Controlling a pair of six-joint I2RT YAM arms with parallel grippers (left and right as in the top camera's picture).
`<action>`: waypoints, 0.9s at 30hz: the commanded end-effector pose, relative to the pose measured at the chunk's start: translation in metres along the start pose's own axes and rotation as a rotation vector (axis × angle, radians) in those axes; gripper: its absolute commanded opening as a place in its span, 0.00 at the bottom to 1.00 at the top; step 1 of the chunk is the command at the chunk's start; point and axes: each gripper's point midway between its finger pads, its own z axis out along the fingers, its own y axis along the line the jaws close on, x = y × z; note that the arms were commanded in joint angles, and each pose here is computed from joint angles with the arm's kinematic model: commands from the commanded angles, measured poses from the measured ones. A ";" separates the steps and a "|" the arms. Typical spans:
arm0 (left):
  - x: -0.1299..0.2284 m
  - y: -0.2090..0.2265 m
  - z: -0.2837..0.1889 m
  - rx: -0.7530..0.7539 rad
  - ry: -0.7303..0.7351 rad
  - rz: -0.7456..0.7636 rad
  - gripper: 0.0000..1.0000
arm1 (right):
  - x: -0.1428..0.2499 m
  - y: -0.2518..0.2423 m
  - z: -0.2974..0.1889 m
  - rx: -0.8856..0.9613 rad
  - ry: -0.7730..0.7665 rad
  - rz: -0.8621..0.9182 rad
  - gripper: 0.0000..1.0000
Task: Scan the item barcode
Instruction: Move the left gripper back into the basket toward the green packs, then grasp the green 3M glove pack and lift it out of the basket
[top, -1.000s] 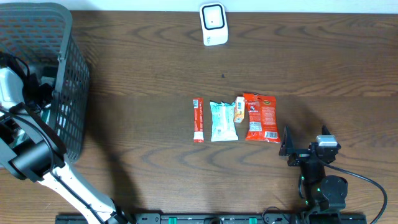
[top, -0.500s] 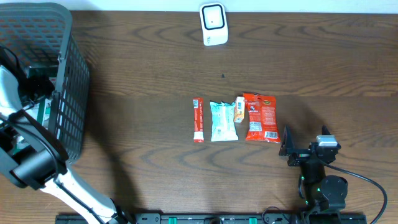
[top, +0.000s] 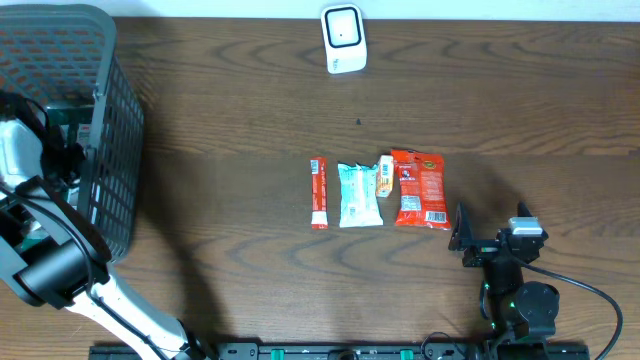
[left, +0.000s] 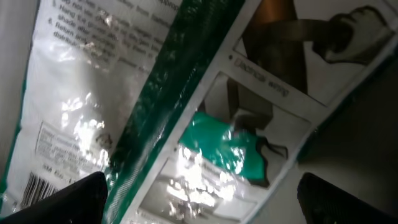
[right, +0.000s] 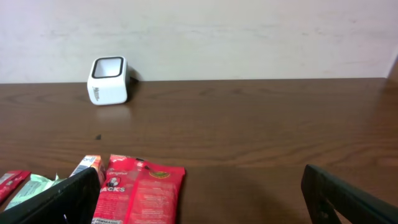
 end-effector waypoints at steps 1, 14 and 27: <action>0.006 -0.001 0.016 -0.003 0.016 0.022 0.98 | 0.000 -0.003 0.000 0.015 -0.002 0.017 0.99; 0.012 -0.003 0.039 -0.005 -0.004 0.020 0.86 | 0.000 -0.003 0.000 0.015 -0.002 0.017 0.99; 0.017 -0.004 0.047 -0.004 -0.002 -0.021 0.13 | 0.000 -0.003 0.000 0.015 -0.002 0.017 0.99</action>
